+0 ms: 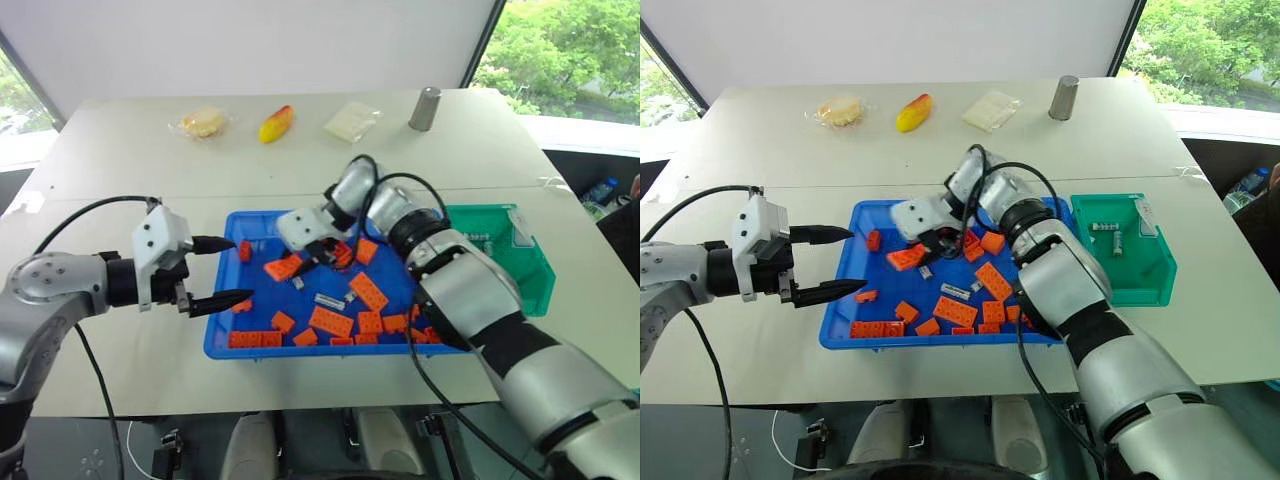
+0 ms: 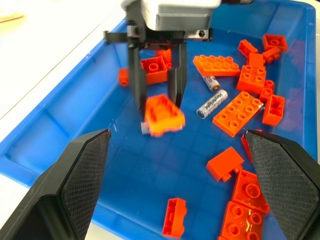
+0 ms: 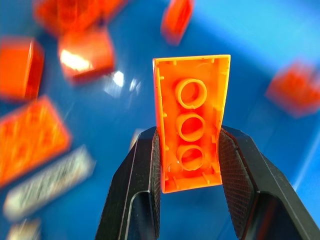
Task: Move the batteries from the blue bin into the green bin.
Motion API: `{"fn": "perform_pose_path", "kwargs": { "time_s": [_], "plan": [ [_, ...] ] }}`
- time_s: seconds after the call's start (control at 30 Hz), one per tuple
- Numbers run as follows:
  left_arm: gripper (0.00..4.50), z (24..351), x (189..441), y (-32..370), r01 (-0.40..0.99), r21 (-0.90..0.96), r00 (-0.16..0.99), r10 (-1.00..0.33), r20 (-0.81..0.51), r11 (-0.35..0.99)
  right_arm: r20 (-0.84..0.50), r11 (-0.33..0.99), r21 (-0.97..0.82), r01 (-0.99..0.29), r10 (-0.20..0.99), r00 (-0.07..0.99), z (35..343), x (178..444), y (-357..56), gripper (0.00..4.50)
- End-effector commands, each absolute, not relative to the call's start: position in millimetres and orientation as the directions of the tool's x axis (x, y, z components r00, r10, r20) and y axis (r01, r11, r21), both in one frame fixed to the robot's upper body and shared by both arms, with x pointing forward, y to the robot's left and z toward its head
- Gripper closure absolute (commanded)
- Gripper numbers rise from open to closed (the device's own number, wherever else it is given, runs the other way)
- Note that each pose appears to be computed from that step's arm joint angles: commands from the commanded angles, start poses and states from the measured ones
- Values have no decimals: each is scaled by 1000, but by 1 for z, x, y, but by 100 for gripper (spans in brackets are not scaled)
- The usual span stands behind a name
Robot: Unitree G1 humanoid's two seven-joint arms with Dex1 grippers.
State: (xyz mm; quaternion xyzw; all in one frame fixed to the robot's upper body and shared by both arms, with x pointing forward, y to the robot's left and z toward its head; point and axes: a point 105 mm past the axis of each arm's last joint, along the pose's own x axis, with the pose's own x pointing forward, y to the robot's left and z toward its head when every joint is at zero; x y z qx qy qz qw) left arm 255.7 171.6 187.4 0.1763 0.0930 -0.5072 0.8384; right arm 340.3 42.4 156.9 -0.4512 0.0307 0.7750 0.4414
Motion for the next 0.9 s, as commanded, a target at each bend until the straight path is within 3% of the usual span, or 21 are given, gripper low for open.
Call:
{"fn": "perform_pose_path", "kwargs": {
  "time_s": [0.03,0.27,0.6,0.9],
  "plan": [
    [0,196,255,167,884,241,461,-830,-313,400,-712,-662,-370,-652,653,-258,162,325,58,344],
    [0,197,257,167,888,241,453,-833,-317,392,-700,-646,-395,-653,672,-241,148,312,69,2],
    [0,192,255,168,898,222,436,-836,-333,380,-596,-384,-409,-828,799,-76,166,320,37,2],
    [0,199,262,163,911,219,406,-854,-325,350,-658,-450,-380,-808,746,-106,144,327,30,2]
  ]
}}
